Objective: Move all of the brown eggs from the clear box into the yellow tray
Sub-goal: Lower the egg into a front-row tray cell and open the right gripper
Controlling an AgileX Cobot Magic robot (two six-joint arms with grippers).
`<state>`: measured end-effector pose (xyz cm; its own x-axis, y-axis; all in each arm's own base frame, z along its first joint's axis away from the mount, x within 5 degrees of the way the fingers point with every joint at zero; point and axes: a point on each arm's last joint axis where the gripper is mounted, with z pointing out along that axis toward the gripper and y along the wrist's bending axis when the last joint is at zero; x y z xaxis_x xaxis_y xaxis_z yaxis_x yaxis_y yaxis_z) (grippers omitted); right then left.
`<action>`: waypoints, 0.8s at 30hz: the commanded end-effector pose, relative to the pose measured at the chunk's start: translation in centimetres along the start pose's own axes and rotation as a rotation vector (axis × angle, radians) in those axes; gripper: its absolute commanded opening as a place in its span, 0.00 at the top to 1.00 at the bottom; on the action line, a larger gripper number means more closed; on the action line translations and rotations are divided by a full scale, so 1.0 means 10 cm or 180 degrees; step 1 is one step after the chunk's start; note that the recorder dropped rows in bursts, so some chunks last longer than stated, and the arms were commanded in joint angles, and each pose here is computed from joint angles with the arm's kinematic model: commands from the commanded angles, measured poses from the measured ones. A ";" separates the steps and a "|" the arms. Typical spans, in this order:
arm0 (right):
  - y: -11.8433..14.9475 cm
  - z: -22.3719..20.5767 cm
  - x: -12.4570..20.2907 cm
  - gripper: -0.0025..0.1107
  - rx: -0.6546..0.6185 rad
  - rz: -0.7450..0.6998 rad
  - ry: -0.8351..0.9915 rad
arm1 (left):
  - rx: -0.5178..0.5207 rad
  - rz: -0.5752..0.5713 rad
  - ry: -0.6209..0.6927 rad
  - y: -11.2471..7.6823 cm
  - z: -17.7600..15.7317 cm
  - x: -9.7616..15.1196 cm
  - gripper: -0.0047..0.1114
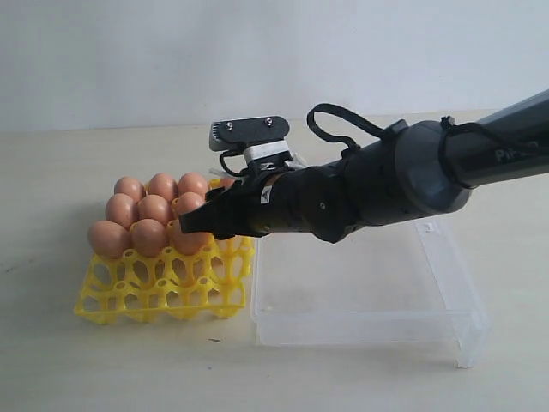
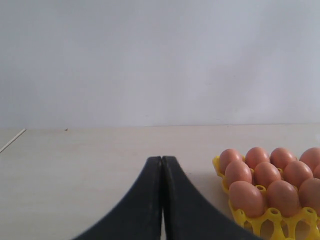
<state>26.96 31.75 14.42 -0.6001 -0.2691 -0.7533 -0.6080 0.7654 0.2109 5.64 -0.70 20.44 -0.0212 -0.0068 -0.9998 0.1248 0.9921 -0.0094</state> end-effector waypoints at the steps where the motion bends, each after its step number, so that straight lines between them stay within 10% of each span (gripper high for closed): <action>1: 0.00 0.00 0.01 0.94 -0.0004 -0.0038 -0.0020 | 0.0011 -0.0034 -0.0015 0.00 0.00 0.01 0.96; 15: 0.00 0.00 0.01 0.43 -0.0002 -0.0074 0.0007 | 0.0011 -0.0034 -0.0015 0.00 0.00 0.01 0.96; 24: 0.07 -0.29 -0.26 0.54 -0.0076 -0.0114 -0.0221 | 0.0011 -0.0034 -0.0015 0.00 0.00 0.01 0.96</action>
<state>26.79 31.59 16.15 -0.5759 -0.2674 -0.7725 -0.6239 0.7544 0.2040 5.64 -0.70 20.44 -0.0212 -0.0068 -0.9998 0.1248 0.9921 -0.0094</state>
